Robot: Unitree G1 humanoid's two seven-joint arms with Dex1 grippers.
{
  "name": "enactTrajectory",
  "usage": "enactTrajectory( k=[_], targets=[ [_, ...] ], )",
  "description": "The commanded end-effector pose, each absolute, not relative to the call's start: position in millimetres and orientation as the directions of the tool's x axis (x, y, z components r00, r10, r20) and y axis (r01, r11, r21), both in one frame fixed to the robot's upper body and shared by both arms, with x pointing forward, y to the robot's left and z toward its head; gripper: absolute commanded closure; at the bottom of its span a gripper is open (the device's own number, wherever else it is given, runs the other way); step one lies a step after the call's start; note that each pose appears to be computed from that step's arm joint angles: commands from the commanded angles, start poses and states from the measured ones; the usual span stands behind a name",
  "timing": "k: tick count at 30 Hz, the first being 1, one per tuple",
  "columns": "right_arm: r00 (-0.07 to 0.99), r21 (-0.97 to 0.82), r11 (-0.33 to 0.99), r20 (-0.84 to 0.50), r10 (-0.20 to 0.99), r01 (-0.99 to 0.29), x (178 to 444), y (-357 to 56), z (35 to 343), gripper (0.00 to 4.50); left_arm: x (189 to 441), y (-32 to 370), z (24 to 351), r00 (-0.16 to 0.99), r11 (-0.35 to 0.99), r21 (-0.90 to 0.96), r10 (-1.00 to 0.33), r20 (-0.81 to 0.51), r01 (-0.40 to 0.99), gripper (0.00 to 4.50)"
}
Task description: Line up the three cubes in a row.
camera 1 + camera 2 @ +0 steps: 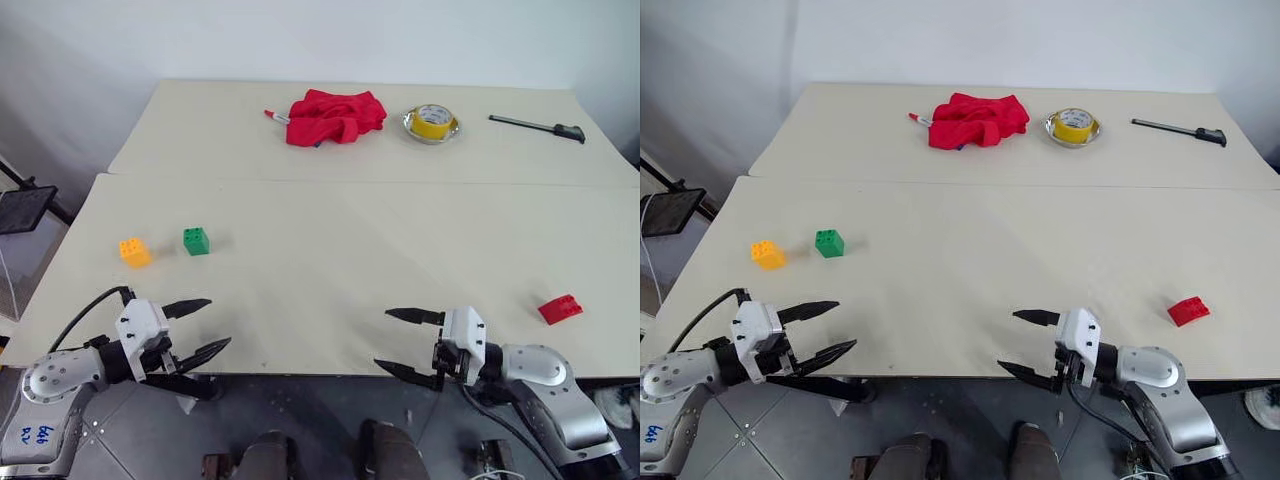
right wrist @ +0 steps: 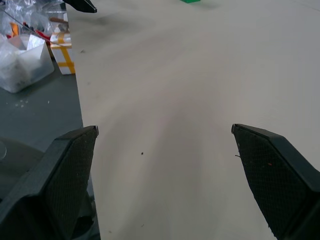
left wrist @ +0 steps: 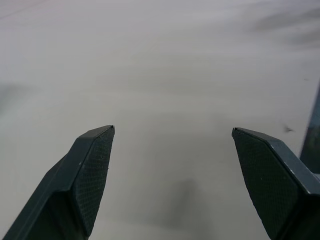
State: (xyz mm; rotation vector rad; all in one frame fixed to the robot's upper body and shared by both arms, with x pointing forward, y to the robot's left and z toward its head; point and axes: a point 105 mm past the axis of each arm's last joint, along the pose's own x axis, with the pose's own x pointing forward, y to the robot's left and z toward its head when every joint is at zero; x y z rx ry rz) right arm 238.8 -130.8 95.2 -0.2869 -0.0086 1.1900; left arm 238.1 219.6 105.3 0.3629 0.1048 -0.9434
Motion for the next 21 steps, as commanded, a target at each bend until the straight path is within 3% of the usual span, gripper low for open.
enactTrajectory(
  k=[1, 5, 6, 8, 10, 14, 18, 21],
  targets=[
    [0.429, -0.269, 0.395, -0.076, 0.900, -0.878, 240.8, -132.6, 107.8, 0.00, 239.8, 217.0, 108.2, 0.565, 0.506, 0.260, -0.781, -0.267, 0.823, 0.50],
    [0.588, -0.241, 0.571, 0.000, 0.809, -0.785, 241.3, -159.3, 123.5, 0.00, 252.9, 196.2, 123.1, 0.559, 0.524, 0.212, -0.813, -0.164, 0.825, 0.50],
    [0.638, -0.235, 0.619, -0.003, 0.770, -0.749, 236.9, -172.1, 125.2, 0.00, 254.2, 186.7, 127.4, 0.541, 0.513, 0.202, -0.831, -0.126, 0.834, 0.32],
    [0.766, -0.225, 0.747, 0.005, 0.643, -0.626, 227.4, -204.8, 131.3, 0.00, 253.1, 162.3, 132.4, 0.467, 0.450, 0.172, -0.881, -0.076, 0.876, 0.01],
    [0.901, -0.211, 0.890, 0.072, 0.427, -0.405, 212.6, -248.1, 142.1, 0.00, 248.9, 136.7, 130.4, 0.362, 0.343, 0.184, -0.929, -0.081, 0.921, 0.01],
    [0.983, -0.206, 0.975, 0.139, 0.120, -0.089, 183.2, -305.2, 145.0, 0.00, 248.4, 106.3, 132.2, 0.253, 0.241, 0.168, -0.966, -0.058, 0.956, 0.01],
    [0.982, -0.181, 0.970, 0.126, -0.143, 0.164, 152.3, -360.1, 128.7, 0.00, 248.6, 80.6, 132.8, 0.136, 0.124, 0.176, -0.989, -0.061, 0.977, 0.01],
    [0.986, -0.176, 0.974, 0.106, -0.128, 0.146, 161.5, -366.6, 128.8, 0.00, 256.6, 75.0, 137.6, 0.122, 0.108, 0.209, -0.991, -0.054, 0.972, 0.01]
  ],
)
